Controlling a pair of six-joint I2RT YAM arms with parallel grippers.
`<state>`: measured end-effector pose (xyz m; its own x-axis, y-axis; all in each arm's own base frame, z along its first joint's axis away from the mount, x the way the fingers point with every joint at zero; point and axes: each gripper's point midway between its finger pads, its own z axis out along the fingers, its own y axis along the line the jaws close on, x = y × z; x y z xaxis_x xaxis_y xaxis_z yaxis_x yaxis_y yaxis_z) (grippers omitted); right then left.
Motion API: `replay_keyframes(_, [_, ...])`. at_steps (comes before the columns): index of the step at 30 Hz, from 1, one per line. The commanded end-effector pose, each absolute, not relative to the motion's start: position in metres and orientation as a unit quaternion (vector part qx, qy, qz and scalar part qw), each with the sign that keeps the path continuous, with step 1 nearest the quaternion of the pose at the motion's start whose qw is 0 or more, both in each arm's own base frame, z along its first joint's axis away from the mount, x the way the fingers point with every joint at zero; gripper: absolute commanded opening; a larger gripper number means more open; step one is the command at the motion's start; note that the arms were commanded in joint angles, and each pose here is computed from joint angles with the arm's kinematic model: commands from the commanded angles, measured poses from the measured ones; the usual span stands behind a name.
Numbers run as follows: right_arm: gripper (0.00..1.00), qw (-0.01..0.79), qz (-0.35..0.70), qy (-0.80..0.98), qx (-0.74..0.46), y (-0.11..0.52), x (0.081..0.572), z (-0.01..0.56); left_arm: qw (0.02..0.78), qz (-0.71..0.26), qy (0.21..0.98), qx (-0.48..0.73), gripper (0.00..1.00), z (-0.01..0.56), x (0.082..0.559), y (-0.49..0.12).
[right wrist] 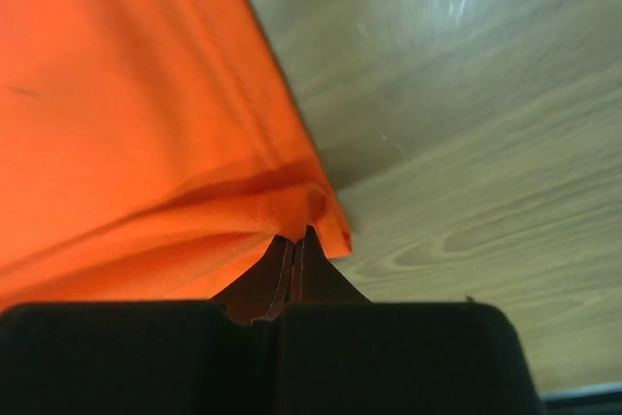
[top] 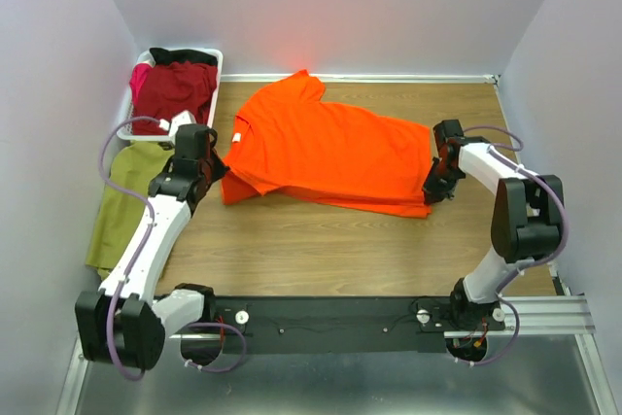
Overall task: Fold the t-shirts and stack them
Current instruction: Flatten out the tshirt, then fold the flattened tshirt in 1/3 of the way
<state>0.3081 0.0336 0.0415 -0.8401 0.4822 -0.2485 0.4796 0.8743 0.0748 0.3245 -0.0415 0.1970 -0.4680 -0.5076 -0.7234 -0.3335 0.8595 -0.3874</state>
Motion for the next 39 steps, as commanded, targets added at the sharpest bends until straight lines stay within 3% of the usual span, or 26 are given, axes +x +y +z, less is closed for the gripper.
replay_keyframes(1, [0.01,0.035,-0.001,0.968,0.25,0.038,0.274,0.028,0.362,-0.064,0.894,-0.258,0.0,0.137,0.302,-0.042])
replay_keyframes(12, [0.01,-0.015,-0.007,0.971,0.239,0.04,0.252,0.017,0.322,-0.028,0.899,-0.294,0.0,0.117,0.279,-0.032])
replay_keyframes(39, [0.01,0.139,-0.033,0.952,0.272,0.018,0.308,0.068,0.412,-0.014,0.867,-0.281,0.0,0.161,0.333,-0.025])
